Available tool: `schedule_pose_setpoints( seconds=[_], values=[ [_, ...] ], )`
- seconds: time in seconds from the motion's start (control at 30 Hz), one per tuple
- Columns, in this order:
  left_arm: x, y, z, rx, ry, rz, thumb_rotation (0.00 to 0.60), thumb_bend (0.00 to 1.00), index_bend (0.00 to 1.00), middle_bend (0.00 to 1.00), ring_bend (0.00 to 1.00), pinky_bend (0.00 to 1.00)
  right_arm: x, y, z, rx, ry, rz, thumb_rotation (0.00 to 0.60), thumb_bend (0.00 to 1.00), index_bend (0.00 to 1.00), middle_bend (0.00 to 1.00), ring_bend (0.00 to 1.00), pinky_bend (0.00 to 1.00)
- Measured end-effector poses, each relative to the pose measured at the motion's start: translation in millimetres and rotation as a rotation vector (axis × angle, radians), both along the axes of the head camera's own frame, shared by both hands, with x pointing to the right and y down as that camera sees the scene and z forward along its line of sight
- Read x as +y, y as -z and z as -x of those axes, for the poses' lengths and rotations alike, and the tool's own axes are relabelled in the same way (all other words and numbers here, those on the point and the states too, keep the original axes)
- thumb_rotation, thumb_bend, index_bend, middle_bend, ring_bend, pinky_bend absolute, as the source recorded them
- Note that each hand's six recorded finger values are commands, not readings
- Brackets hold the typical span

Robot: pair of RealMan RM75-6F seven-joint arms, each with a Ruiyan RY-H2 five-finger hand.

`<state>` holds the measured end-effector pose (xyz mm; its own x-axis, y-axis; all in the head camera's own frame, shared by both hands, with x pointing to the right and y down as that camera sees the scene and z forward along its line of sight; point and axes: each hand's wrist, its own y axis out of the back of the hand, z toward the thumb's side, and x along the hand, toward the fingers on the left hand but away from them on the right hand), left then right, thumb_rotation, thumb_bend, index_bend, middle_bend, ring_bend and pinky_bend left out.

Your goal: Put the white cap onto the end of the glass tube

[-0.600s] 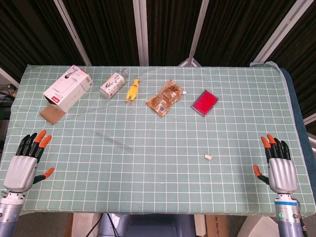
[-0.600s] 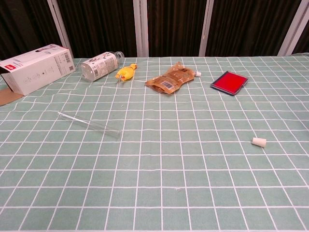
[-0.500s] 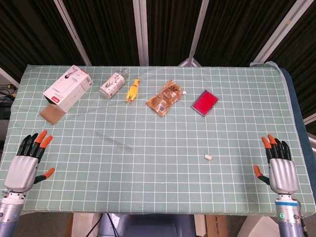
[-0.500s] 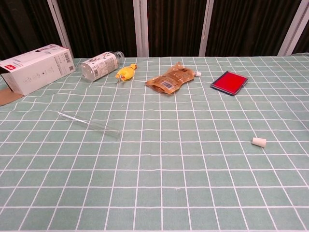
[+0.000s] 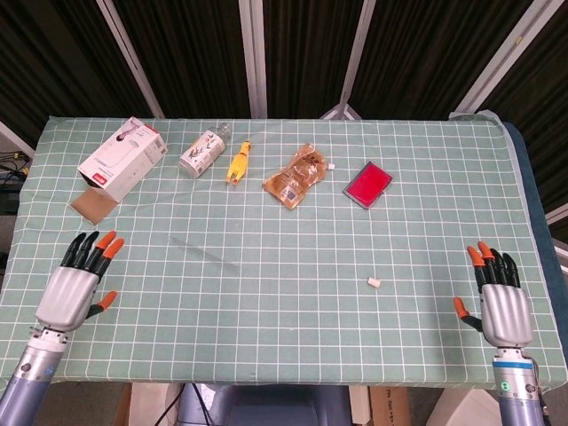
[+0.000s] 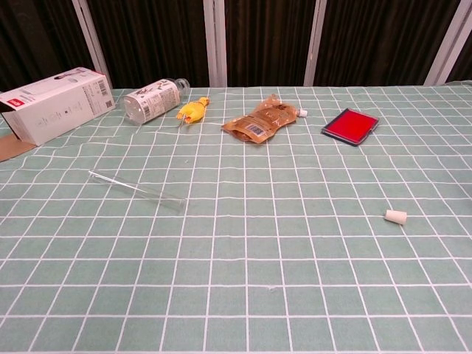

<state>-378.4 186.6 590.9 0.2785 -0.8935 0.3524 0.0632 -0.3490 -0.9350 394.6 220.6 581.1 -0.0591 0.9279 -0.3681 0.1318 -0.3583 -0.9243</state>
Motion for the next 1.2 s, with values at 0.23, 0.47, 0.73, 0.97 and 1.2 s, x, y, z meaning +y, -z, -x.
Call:
schedule_pose_setpoints(
  seconds=[0.23,0.47,0.73,0.97,1.2],
  values=[
    [-45,-20,-41,-0.061,-0.128,0.012,0.600,0.36,0.25,0.28,0.00,0.00,0,-6,6,0.000,0.009,0.010,0.600,0.35,0.00,0.00,0.00,0.00],
    [-77,-52,-80,-0.169,-0.234,0.007,0.600,0.36,0.31,0.34,0.00,0.00,-2,-7,5,-0.002,-0.002,0.006,0.600,0.35,0.00,0.00,0.00,0.00],
    [-84,-86,-100,-0.242,-0.293,0.048,0.600,0.36,0.33,0.36,0.00,0.00,-3,-7,4,-0.008,-0.008,0.007,0.600,0.35,0.00,0.00,0.00,0.00],
    [-78,-107,-108,-0.263,-0.315,0.092,0.600,0.37,0.32,0.39,0.01,0.00,-4,-7,3,-0.015,-0.013,0.007,0.600,0.35,0.00,0.00,0.00,0.00],
    [-74,-125,-109,-0.279,-0.310,0.115,0.600,0.37,0.33,0.39,0.02,0.00,-3,-7,2,-0.020,-0.017,0.003,0.600,0.35,0.00,0.00,0.00,0.00]
  ],
)
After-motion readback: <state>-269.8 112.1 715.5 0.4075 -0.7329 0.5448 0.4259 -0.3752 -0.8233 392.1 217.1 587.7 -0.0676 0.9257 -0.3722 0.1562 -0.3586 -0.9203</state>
